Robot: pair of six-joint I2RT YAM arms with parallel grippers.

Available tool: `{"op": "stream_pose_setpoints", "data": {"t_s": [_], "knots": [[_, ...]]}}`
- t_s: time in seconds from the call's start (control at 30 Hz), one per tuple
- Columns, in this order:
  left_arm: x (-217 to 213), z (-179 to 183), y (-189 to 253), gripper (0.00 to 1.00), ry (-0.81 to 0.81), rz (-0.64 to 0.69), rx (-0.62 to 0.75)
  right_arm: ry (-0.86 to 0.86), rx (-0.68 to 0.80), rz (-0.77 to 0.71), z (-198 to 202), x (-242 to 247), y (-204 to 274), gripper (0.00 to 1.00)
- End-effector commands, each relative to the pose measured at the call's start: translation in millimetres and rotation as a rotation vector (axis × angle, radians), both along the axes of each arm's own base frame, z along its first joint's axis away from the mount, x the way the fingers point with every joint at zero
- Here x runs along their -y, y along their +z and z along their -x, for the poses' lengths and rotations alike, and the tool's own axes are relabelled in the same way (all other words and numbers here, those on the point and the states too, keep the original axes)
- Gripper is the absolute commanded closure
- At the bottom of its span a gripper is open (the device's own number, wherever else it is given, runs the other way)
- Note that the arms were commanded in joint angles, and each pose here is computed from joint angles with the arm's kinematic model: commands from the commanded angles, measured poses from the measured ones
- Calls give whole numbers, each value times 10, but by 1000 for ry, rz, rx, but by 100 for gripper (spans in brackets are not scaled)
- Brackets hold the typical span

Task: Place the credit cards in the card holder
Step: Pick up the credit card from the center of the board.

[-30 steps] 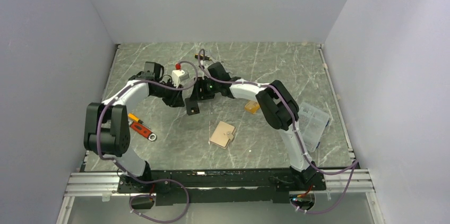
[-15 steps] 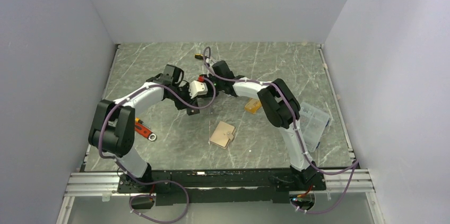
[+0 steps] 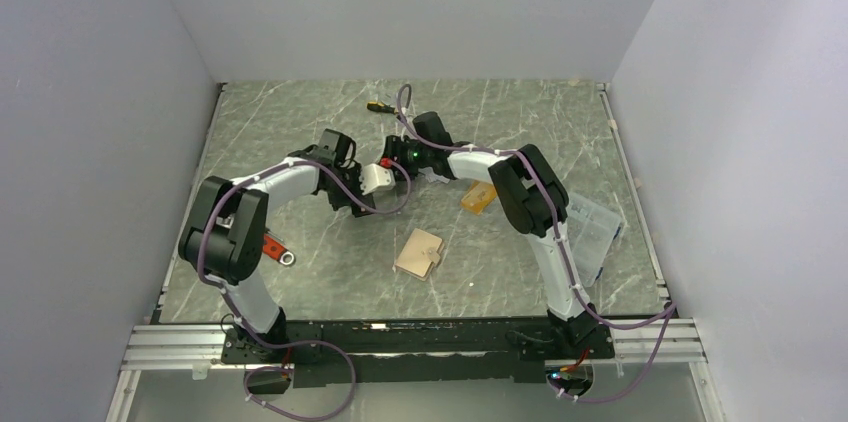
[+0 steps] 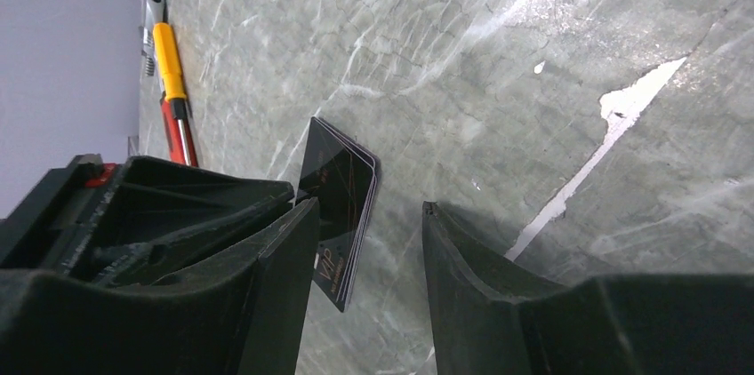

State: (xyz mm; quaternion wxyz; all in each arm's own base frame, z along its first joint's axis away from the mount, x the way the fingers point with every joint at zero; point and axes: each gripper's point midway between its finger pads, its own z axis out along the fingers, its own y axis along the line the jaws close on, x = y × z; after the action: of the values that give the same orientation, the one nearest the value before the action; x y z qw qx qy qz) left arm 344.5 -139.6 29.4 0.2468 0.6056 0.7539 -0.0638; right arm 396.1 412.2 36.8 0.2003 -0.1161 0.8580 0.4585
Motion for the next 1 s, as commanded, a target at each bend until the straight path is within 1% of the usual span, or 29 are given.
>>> {"op": "stream_pose_setpoints", "data": {"t_s": [0.0, 0.2, 0.3, 0.53, 0.63, 0.8, 0.97], "knots": [[104, -89, 9, 78, -38, -22, 41, 13, -18, -18, 36, -23, -86, 51], [122, -110, -25, 79, -63, -58, 62, 19, -41, -30, 90, -14, -140, 51], [108, -125, -44, 79, -82, -80, 98, 22, -58, -39, 119, -21, -162, 51], [96, -128, -122, 79, -97, -112, 84, 13, -83, -44, 155, 7, -231, 52], [128, -118, -62, 80, -101, -94, 79, -1, -95, -38, 156, 49, -266, 52], [194, -93, 168, 81, -105, -42, 76, -18, -104, -33, 91, 72, -285, 52], [242, -176, 317, 82, -102, -8, 99, -32, -99, -12, 0, 48, -273, 52]]}}
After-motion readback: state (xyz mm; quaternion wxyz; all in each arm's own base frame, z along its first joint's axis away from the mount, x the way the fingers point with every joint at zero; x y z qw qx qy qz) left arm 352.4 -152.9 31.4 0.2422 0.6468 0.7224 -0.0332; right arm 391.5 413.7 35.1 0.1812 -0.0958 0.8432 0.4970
